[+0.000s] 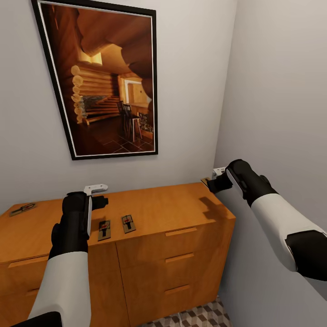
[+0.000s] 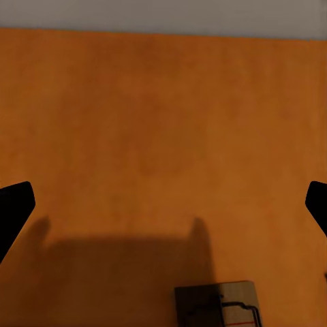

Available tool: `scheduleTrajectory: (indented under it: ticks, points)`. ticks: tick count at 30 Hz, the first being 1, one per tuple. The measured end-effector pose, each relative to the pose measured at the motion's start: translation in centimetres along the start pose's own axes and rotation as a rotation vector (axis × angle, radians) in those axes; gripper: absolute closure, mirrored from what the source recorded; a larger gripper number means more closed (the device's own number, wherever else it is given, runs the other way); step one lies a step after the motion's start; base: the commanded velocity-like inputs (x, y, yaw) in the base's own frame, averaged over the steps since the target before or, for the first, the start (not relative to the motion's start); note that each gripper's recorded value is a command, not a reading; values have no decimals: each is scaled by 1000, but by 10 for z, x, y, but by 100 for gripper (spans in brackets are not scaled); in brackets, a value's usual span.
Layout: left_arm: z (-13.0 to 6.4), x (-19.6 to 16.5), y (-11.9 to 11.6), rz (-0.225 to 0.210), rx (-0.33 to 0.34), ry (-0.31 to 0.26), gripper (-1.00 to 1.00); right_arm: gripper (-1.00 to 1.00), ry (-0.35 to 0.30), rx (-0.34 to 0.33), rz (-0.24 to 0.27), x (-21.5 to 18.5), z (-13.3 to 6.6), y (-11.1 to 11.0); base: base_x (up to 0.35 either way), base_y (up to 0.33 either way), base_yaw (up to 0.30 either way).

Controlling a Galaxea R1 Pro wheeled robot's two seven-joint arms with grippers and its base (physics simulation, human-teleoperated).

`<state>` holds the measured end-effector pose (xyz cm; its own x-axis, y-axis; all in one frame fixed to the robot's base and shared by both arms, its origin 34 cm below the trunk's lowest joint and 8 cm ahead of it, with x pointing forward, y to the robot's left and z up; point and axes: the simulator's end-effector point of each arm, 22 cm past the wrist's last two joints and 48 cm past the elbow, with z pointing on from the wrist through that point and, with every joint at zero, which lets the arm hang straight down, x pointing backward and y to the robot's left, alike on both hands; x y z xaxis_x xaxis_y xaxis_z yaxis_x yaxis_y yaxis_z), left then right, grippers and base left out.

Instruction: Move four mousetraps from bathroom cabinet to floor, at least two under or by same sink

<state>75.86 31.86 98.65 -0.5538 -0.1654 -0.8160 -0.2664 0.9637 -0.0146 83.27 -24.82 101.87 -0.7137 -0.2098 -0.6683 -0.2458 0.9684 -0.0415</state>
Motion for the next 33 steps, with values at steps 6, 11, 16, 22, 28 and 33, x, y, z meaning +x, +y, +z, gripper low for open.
scheduleTrajectory:
  ticks: [6, 11, 16, 22, 28, 33]
  points:
    - [0, 0, 1, -2, 0, 1, -100, 100, 0, 10, 0, 0, 0, -2, 0, 0, 0]
    - [0, 0, 1, -3, 0, 0, -100, 100, 0, 13, 0, 0, 0, -2, 0, 0, 0]
    - [0, -1, 1, -4, 0, -2, -100, 100, 0, 16, 0, 0, 0, -3, -65, -21, 0]
    - [-1, -1, 2, -5, -2, -4, -100, 100, 0, 15, 0, 0, 1, -3, -189, -81, 0]
    - [-1, -2, 2, -6, -3, -5, -100, 100, -1, 13, 0, 0, 0, -1, -42, -19, 0]
    - [-1, -1, 3, -6, -4, -3, -100, 100, -1, 9, -2, -1, 1, 2, -7, -3, 0]
